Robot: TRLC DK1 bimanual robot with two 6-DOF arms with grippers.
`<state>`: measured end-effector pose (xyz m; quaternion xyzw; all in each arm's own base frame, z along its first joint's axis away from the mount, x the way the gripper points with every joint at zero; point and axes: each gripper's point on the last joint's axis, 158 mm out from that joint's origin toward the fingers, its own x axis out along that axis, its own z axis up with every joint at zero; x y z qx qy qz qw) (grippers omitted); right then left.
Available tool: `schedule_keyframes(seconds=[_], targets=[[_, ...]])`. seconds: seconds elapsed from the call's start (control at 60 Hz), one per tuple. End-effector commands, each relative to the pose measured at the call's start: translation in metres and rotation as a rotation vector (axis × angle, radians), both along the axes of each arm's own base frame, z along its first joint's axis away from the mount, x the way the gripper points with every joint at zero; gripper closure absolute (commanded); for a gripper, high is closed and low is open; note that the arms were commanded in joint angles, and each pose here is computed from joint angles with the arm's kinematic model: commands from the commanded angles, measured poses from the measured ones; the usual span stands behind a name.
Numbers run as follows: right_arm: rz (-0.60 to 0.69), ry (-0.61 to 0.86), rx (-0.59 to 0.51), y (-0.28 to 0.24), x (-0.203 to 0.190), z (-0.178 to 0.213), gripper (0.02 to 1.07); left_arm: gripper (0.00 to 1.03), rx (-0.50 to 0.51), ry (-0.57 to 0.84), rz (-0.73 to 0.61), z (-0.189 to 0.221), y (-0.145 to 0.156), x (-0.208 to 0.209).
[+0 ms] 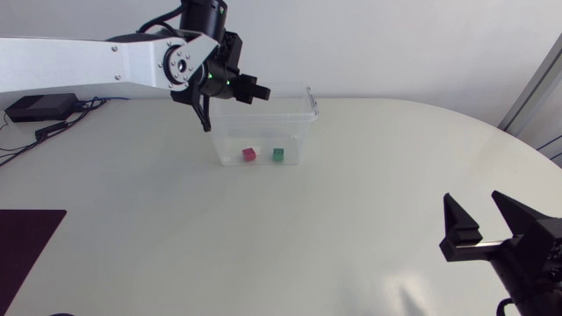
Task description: Place the duplo bricks in the container
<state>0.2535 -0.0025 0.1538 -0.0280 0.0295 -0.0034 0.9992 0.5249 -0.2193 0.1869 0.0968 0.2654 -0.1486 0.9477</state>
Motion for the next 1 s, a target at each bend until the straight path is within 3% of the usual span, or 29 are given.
schedule_keyframes(seconds=[0.0, 0.267, 0.6, 0.667, 0.75, 0.833, 0.983], targets=[[0.012, 0.000, 0.000, 0.003, 0.001, -0.005, 0.06, 0.73, 0.004, -0.018, -0.001, -0.001, -0.004, 0.016], [0.012, 0.000, 0.000, 0.003, 0.001, -0.005, 0.06, 0.73, -0.021, -0.069, 0.029, 0.004, 0.001, 0.046], [0.012, 0.000, 0.000, 0.003, 0.001, -0.005, 0.06, 0.69, -0.017, -0.074, 0.016, -0.012, -0.015, 0.055], [0.012, 0.000, 0.000, 0.003, 0.001, -0.005, 0.06, 0.62, -0.003, -0.071, 0.015, -0.019, -0.017, 0.056], [0.012, 0.000, 0.000, 0.003, 0.001, -0.005, 0.06, 0.13, 0.009, -0.071, 0.007, -0.021, -0.018, 0.057], [0.012, 0.000, 0.000, 0.003, 0.001, -0.005, 0.06, 0.05, 0.013, -0.071, 0.009, -0.021, -0.015, 0.057], [0.012, 0.000, 0.000, 0.003, 0.001, -0.005, 0.06, 0.04, -0.001, -0.089, 0.032, -0.008, -0.004, 0.060]])
